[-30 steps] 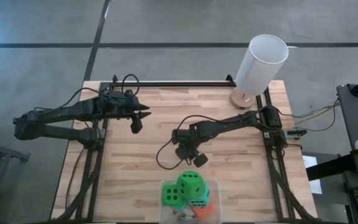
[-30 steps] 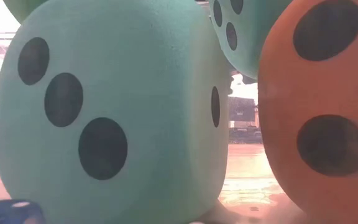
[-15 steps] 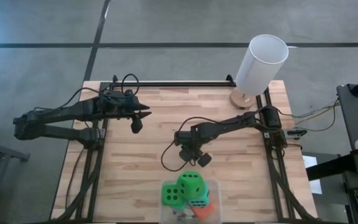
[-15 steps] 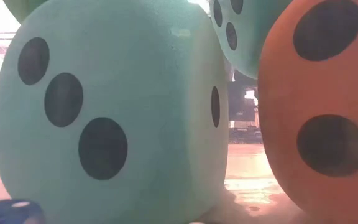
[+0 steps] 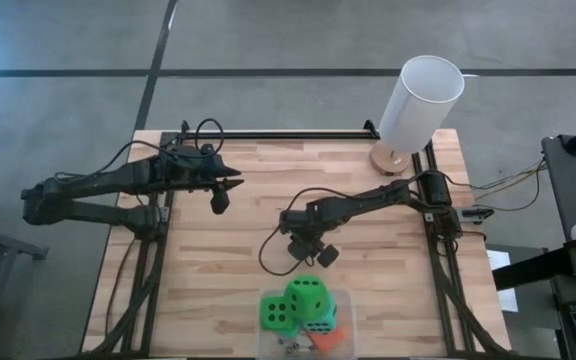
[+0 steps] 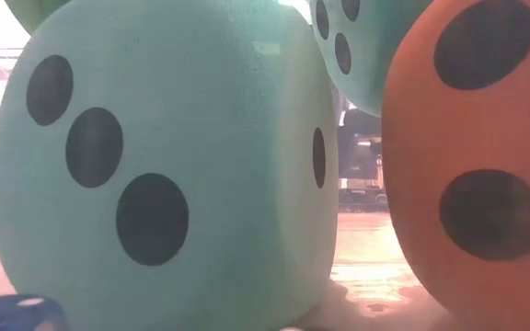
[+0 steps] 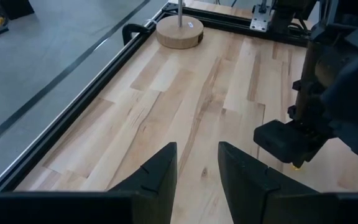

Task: Pick & Place Dice
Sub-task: Put the small yellow dice into the transparent bin

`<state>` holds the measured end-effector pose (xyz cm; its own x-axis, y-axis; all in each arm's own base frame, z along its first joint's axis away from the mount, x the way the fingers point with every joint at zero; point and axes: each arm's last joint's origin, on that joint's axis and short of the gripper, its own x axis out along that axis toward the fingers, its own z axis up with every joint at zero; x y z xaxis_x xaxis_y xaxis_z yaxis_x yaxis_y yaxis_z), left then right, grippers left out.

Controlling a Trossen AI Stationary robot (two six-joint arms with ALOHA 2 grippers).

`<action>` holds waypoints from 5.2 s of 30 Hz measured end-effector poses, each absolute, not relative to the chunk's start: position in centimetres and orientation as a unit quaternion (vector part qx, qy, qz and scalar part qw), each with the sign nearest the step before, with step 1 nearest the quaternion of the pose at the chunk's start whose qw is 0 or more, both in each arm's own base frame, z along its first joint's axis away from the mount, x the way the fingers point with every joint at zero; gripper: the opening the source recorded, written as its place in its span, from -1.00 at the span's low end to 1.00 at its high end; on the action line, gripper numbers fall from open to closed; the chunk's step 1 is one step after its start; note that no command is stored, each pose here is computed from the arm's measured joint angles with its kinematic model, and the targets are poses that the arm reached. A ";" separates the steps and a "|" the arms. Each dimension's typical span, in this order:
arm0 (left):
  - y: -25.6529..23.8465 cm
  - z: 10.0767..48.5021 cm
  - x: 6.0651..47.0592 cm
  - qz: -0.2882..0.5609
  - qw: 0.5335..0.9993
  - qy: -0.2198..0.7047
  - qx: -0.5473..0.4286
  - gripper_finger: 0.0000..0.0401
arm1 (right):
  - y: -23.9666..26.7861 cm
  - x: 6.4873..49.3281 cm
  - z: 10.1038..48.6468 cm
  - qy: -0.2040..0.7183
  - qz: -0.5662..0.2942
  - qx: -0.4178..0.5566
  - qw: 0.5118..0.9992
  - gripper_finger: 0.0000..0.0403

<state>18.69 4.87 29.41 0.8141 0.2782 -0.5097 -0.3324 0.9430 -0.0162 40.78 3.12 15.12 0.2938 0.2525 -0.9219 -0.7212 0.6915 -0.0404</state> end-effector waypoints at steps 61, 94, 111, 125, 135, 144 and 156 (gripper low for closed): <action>4.8 29.7 18.8 0.140 0.958 0.246 -0.054 -0.39 | -0.7 38.6 32.4 0.471 0.008 0.012 0.882 -0.81; 3.7 31.8 18.1 -0.009 0.984 0.160 -0.071 -0.41 | 13.5 29.6 38.5 0.549 0.139 0.178 0.804 -0.81; 3.4 33.2 17.5 -0.032 0.991 0.105 -0.082 -0.41 | 14.6 30.2 31.9 0.601 0.166 0.178 0.762 -0.78; 3.4 33.2 17.5 -0.032 0.990 0.104 -0.084 -0.41 | 14.8 30.7 30.2 0.585 0.179 0.173 0.772 -0.64; 3.4 33.2 17.5 -0.032 0.990 0.105 -0.083 -0.41 | 14.9 30.9 29.1 0.579 0.180 0.173 0.777 -0.40; 3.4 33.2 17.5 -0.032 0.990 0.105 -0.085 -0.41 | 14.6 31.0 28.9 0.574 0.159 0.163 0.786 -0.27; 3.4 33.2 17.5 -0.032 0.990 0.105 -0.086 -0.41 | 14.5 30.6 28.2 0.592 0.150 0.161 0.776 -0.28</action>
<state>17.47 3.41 33.18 0.9761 -0.0807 -0.2018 0.0449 0.9833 -0.1763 30.63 14.50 28.21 0.2552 0.4219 -0.8700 -0.0420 0.9037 0.4260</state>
